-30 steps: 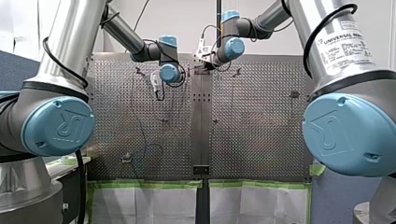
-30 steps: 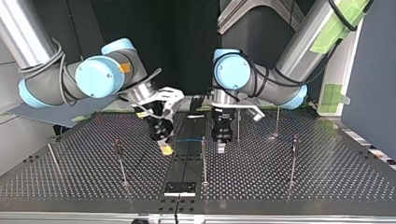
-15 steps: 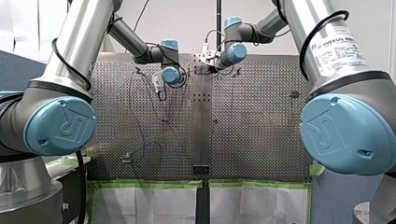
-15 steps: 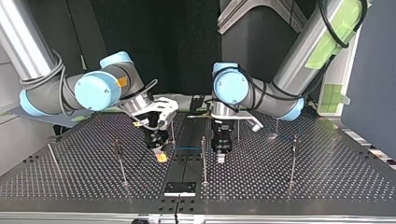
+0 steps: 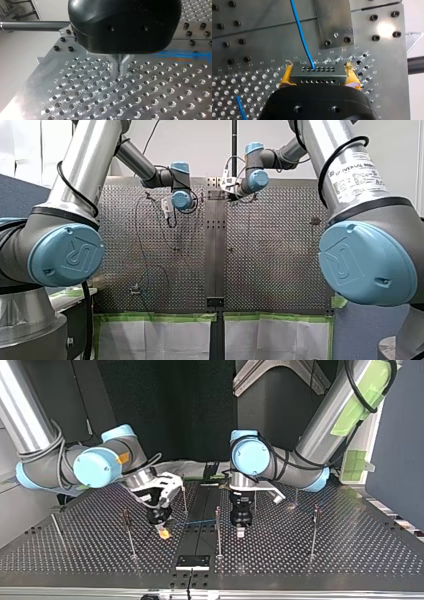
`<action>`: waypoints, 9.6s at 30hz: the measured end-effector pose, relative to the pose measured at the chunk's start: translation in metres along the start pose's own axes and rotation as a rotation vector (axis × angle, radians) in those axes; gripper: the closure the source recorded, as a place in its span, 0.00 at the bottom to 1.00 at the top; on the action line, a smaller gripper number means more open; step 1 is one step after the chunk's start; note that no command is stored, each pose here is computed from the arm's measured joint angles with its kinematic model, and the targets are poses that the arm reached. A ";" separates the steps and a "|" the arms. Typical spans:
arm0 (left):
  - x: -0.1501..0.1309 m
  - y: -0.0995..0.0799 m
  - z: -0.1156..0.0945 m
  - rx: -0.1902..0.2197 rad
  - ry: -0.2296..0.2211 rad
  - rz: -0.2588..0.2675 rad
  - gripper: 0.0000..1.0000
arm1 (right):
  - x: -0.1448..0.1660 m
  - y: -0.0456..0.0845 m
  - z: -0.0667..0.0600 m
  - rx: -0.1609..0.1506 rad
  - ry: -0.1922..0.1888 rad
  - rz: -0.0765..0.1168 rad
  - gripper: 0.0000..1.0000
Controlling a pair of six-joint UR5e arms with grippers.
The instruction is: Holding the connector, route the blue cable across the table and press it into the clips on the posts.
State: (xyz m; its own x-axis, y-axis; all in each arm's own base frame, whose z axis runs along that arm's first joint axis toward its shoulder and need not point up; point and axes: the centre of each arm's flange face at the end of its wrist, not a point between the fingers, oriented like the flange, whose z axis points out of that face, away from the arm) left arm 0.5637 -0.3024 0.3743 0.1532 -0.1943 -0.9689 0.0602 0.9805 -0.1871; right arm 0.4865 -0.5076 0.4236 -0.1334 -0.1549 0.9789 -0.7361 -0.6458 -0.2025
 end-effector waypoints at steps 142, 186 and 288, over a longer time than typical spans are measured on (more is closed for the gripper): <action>-0.004 -0.135 -0.009 -0.013 0.149 0.198 0.00 | 0.026 0.014 -0.033 -0.052 -0.021 -0.015 1.00; 0.006 -0.147 -0.041 -0.096 0.192 0.152 1.00 | 0.018 0.017 -0.032 -0.063 -0.036 -0.020 1.00; 0.095 -0.108 -0.095 -0.015 0.153 0.062 1.00 | -0.096 0.016 -0.069 -0.093 -0.265 -0.022 1.00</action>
State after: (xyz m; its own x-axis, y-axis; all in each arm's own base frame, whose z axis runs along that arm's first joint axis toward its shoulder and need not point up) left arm 0.4784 -0.4242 0.2875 0.0043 -0.1282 -0.9917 0.0407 0.9909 -0.1279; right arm 0.4416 -0.4514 0.3280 0.0524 -0.3393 0.9392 -0.7961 -0.5820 -0.1659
